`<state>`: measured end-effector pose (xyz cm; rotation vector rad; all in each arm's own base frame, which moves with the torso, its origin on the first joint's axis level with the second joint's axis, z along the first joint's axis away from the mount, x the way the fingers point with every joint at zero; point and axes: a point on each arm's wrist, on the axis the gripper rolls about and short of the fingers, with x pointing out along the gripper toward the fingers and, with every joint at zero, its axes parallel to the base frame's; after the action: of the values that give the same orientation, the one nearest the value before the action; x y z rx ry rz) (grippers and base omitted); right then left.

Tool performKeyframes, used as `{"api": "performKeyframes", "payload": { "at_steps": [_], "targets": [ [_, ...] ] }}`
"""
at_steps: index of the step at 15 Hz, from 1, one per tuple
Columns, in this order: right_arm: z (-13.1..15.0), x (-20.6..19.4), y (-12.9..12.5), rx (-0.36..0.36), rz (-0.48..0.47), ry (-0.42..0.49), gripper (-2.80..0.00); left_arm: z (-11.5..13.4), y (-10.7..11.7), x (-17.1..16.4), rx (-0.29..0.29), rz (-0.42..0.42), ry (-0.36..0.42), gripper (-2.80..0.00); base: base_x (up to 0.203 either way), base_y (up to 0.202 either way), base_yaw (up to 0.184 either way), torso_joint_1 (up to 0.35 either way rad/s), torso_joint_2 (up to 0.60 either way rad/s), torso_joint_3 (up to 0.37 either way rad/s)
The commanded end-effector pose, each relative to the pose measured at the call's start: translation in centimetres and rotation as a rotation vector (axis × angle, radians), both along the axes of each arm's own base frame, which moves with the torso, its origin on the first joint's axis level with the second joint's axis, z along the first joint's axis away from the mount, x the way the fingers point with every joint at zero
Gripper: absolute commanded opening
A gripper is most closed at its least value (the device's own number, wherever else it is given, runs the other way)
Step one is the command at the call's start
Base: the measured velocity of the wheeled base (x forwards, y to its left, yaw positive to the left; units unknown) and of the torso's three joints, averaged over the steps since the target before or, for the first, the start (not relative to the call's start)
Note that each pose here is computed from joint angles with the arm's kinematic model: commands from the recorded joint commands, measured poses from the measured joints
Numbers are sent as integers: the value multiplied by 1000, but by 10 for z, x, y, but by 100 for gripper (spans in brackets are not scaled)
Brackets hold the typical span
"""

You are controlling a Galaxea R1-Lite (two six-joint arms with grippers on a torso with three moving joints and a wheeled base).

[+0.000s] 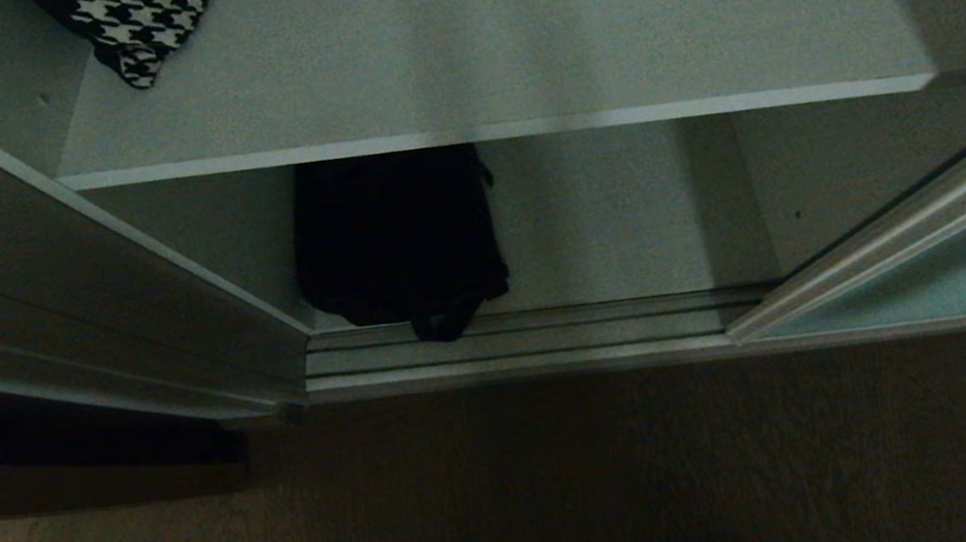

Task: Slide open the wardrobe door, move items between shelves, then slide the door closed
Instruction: Close the door

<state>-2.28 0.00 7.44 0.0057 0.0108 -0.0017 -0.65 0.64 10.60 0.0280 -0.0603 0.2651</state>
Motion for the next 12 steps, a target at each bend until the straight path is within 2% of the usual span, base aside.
{"api": "performKeyframes", "payload": {
  "at_steps": [1, 3, 4, 8, 9, 10, 11, 12],
  "targets": [
    [0, 0, 0, 0, 0, 1, -280, -9, -1, -10, 9, -53, -27, -280, 0, 0, 0, 0, 0, 0],
    [0, 0, 0, 0, 0, 1, -280, -21, -4, -19, 28, -188, 21, -280, 0, 0, 0, 0, 0, 0],
    [0, 0, 0, 0, 0, 0, -280, -23, -5, -20, 28, -221, 59, -280, 0, 0, 0, 0, 0, 0],
    [0, 0, 0, 0, 0, 1, -280, -25, -6, -18, 29, -249, 56, -280, 0, 0, 0, 0, 0, 0],
    [0, 0, 0, 0, 0, 0, -280, -30, -6, -16, 17, -262, 67, -280, 0, 0, 0, 0, 0, 0],
    [0, 0, 0, 0, 0, 0, -280, -31, -6, -16, -31, -263, 60, -280, 0, 0, 0, 0, 0, 0],
    [0, 0, 0, 0, 0, 0, -280, -31, -6, -16, -53, -261, 55, -280, 0, 0, 0, 0, 0, 0],
    [0, 0, 0, 0, 0, 0, -280, -31, -6, -16, -56, -260, 58, -280, 0, 0, 0, 0, 0, 0]
  ]
}}
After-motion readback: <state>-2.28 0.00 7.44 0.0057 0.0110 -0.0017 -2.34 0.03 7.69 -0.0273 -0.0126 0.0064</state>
